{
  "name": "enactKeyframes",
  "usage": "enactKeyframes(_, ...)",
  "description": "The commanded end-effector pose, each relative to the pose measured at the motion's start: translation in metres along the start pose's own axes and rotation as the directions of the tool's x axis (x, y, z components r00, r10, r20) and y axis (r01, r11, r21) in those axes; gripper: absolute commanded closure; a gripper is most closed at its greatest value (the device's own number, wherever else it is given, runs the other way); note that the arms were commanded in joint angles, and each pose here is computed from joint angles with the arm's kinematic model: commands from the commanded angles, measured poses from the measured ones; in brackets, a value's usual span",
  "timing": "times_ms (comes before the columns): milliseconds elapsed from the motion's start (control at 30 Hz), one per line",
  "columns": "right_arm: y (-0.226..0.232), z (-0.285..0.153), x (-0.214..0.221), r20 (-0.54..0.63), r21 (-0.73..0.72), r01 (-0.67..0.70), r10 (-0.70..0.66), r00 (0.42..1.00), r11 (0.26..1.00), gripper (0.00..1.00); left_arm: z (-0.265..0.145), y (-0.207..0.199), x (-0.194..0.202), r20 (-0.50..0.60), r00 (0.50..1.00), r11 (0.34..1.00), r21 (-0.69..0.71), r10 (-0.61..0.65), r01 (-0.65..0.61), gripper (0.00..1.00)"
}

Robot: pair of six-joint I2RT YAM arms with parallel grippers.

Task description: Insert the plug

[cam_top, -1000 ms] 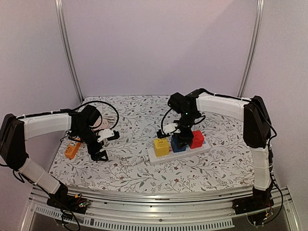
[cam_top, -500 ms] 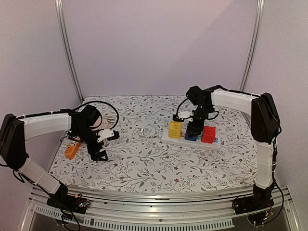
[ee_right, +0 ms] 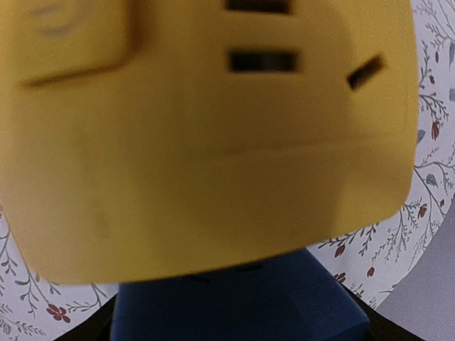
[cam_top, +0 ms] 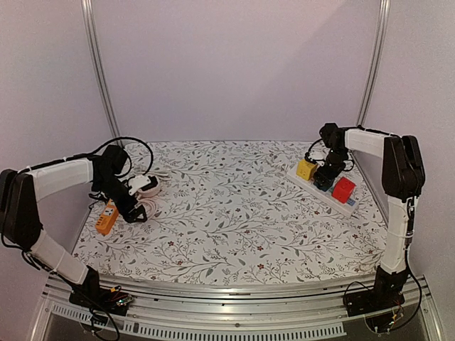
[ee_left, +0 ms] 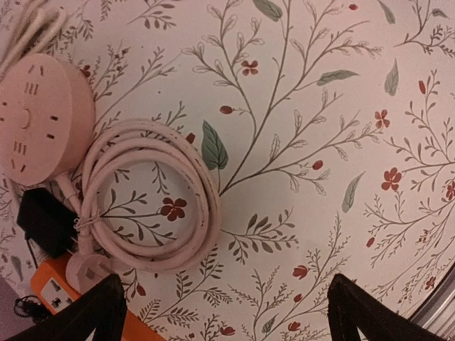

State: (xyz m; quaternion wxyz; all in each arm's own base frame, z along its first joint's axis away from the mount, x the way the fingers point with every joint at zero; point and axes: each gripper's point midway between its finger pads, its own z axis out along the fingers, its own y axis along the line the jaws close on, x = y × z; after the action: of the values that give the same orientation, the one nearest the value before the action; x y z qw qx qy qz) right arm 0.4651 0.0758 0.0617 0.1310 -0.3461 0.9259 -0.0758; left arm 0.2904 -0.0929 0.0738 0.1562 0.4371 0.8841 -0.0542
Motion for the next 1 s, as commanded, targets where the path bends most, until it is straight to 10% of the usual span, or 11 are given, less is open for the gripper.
enactKeyframes(0, -0.012, 0.037, 0.041, -0.155, 0.043, -0.034, 0.041, 0.987, 0.998, 0.04, -0.029, 0.045, 0.006, 0.039, 0.99, 0.984, -0.109, -0.136, 0.139, 0.01)
enactKeyframes(433, -0.024, -0.066, -0.01, 0.166, 0.055, -0.121, 0.11, 0.98, 0.991, 0.01, -0.04, 0.122, 0.109, -0.13, 0.842, 0.831, -0.298, -0.523, 0.47, 0.01)
enactKeyframes(967, 0.026, -0.199, -0.044, 0.565, 0.02, -0.086, 0.06, 0.823, 0.996, 0.01, 0.018, 0.105, 0.126, -0.215, 0.787, 0.816, -0.151, -0.579, 0.559, 0.17)
